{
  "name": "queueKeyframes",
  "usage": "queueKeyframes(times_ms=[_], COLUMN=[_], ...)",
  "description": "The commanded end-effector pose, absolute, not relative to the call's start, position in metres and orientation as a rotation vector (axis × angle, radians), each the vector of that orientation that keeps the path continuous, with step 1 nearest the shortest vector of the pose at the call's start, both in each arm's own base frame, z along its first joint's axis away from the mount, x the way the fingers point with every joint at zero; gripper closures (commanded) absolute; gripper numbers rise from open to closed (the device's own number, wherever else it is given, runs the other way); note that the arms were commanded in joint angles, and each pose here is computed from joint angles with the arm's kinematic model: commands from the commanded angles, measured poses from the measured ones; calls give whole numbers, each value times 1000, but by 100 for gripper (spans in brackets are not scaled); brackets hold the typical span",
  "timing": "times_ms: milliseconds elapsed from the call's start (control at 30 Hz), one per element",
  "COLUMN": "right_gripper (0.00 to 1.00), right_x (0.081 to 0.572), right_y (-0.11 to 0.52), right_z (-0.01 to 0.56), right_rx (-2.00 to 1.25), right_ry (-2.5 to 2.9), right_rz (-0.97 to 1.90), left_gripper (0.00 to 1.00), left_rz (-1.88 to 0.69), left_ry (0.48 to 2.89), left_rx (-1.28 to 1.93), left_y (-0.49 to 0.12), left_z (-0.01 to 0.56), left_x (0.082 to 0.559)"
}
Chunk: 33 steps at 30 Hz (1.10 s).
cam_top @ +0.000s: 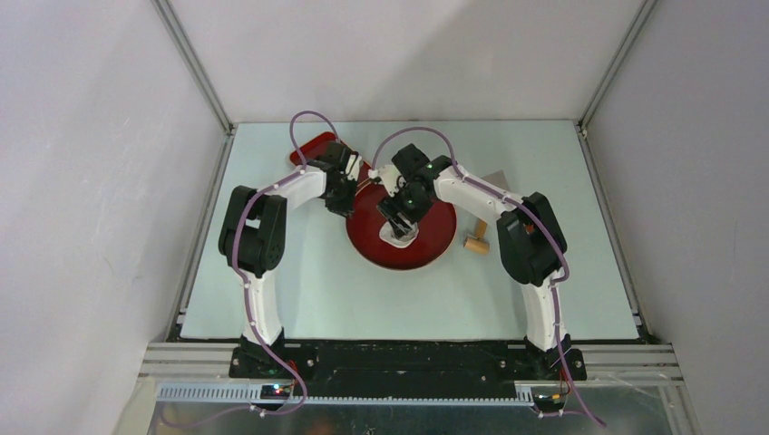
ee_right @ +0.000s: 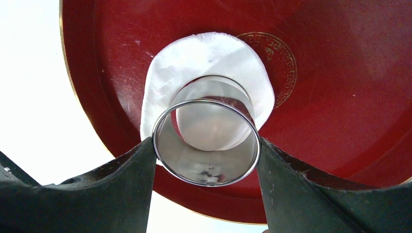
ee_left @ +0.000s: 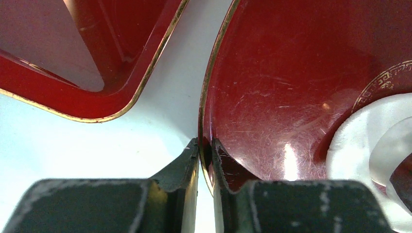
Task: Roll out the dumpling wrappers from the dough
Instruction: Remove the dumpling wrapper from the work surface.
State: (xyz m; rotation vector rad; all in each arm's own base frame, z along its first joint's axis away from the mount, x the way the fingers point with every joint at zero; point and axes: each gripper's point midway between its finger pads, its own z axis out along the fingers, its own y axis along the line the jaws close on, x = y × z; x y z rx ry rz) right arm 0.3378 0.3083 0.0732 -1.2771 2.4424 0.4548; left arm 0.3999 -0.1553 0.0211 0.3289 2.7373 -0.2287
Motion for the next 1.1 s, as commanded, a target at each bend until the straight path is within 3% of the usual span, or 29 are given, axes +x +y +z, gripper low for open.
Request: queueKeyframes(times_ms=[0, 700, 1067], right_gripper=[37, 38, 38], right_x=[348, 344, 377], right_y=[319, 321, 303], right_z=[115, 129, 111], right_rx=[-1258, -1298, -1173], right_ry=[2314, 2163, 2219], right_rz=[495, 407, 223], left_gripper=[81, 81, 81], left_rz=[-191, -189, -189], left_ry=[2729, 2728, 2730], left_rx=[338, 337, 340], left_y=[-149, -149, -149], left_z=[22, 22, 21], left_x=[405, 405, 404])
